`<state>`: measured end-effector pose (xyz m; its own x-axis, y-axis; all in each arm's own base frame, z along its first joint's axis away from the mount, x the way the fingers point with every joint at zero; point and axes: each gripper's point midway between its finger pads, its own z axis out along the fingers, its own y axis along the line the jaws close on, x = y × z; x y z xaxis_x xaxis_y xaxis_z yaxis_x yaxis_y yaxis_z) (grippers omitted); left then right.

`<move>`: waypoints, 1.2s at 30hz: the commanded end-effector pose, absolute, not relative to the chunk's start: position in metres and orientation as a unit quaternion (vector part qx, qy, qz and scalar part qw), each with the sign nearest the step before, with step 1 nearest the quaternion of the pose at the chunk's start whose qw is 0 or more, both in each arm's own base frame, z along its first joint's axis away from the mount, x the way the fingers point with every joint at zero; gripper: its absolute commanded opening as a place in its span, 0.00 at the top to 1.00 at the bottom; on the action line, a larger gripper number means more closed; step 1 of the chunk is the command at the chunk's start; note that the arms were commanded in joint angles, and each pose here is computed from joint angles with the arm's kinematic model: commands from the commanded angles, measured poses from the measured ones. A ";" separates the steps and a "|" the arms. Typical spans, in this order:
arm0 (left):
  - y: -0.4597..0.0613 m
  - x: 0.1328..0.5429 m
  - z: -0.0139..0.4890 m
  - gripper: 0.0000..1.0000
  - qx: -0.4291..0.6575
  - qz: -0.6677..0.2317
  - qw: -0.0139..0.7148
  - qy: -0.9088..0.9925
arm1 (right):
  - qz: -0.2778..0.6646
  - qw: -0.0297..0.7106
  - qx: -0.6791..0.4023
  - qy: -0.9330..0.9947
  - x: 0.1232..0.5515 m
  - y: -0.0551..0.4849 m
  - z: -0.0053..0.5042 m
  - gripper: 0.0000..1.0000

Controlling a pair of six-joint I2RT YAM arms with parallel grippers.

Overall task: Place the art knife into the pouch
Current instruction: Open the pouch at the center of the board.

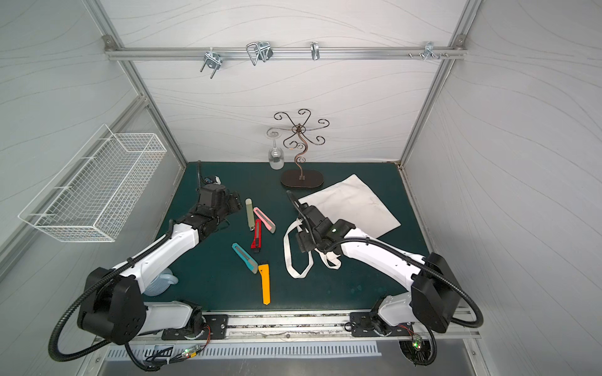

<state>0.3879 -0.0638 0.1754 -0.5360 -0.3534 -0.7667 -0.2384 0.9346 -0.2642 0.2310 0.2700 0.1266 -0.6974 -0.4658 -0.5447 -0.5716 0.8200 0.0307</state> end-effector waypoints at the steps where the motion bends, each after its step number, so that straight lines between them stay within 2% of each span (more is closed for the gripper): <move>1: -0.065 0.379 0.178 0.23 -0.202 -0.090 0.437 0.872 | 0.088 0.207 -0.304 0.926 0.203 0.278 0.092 0.22; 12: -0.072 0.370 0.162 0.24 -0.211 -0.110 0.404 0.884 | 0.075 0.133 -0.351 0.924 0.164 0.305 0.041 0.29; 18: -0.070 0.369 0.158 0.24 -0.214 -0.105 0.404 0.883 | 0.063 0.116 -0.366 0.921 0.155 0.315 0.023 0.36; 19: -0.070 0.368 0.158 0.24 -0.215 -0.105 0.404 0.883 | 0.061 0.114 -0.367 0.921 0.154 0.316 0.020 0.40; 21: -0.070 0.368 0.157 0.24 -0.216 -0.106 0.403 0.883 | 0.062 0.110 -0.370 0.921 0.153 0.320 0.016 0.54; 23: -0.069 0.367 0.158 0.24 -0.218 -0.106 0.405 0.882 | 0.065 0.108 -0.371 0.920 0.153 0.324 0.015 0.74; 25: -0.068 0.367 0.161 0.24 -0.220 -0.106 0.408 0.880 | 0.070 0.112 -0.371 0.919 0.154 0.328 0.019 1.00; 29: -0.065 0.365 0.166 0.24 -0.222 -0.101 0.414 0.877 | 0.091 0.150 -0.366 0.914 0.162 0.333 0.062 1.00; 33: -0.063 0.364 0.177 0.24 -0.219 -0.101 0.422 0.874 | 0.167 0.204 -0.338 0.903 0.178 0.334 0.157 1.00; 36: -0.067 0.366 0.185 0.24 -0.211 -0.109 0.425 0.873 | 0.251 0.248 -0.267 0.897 0.210 0.310 0.234 1.00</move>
